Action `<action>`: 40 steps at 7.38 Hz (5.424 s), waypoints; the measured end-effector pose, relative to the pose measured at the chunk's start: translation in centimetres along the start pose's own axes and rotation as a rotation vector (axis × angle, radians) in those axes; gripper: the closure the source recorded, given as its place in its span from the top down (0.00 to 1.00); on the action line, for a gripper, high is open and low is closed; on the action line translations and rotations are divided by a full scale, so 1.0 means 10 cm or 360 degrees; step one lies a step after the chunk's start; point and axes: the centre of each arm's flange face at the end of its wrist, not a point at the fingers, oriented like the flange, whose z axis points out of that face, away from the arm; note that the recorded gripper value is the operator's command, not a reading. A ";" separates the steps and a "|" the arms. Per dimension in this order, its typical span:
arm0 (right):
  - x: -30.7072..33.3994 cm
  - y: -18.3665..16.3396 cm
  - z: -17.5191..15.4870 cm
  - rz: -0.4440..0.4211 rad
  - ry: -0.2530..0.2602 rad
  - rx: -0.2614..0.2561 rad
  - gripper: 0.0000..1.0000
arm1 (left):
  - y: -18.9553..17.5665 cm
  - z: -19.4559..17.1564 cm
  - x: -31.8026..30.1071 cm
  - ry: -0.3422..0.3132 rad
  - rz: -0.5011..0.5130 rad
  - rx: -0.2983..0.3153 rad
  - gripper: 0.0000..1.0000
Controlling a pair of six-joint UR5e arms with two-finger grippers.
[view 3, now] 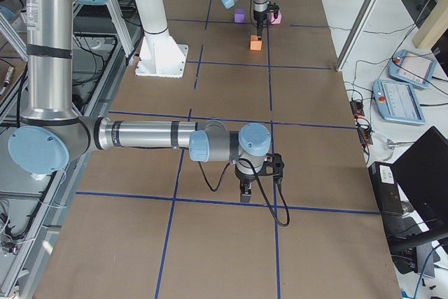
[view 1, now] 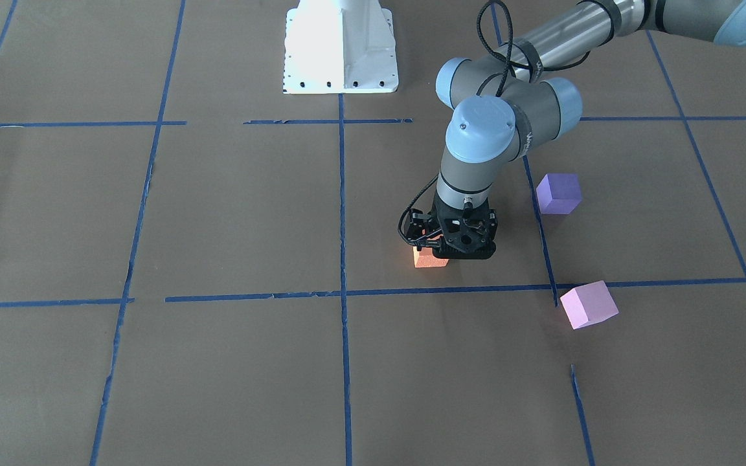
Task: Arrange blocks in a line
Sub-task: 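Lower the left gripper and close it on the orange cube, then lift the orange cube and carry it toward the pink cube, then lower the orange cube between the pink and purple cubes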
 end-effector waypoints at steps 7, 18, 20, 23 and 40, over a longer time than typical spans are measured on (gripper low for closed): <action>0.00 0.00 0.00 0.0000 0.0000 0.0000 1.00 | 0.08 0.19 0.07 0.0002 -0.0006 -0.0041 1.00; 0.00 0.00 -0.01 0.0001 0.0000 0.0002 1.00 | 0.11 -0.91 -0.44 0.0037 -0.0067 -0.0015 0.00; 0.00 0.00 0.00 0.0001 0.0000 0.0001 1.00 | 0.30 -1.06 -1.20 0.0032 -0.0063 0.0036 0.00; 0.00 0.00 0.00 0.0001 0.0000 0.0000 1.00 | 0.29 -0.77 -1.78 0.0041 -0.0033 0.0059 0.00; 0.00 0.00 0.00 0.0001 0.0000 0.0000 1.00 | 0.23 0.18 -2.49 -0.0023 -0.0010 -0.0011 0.84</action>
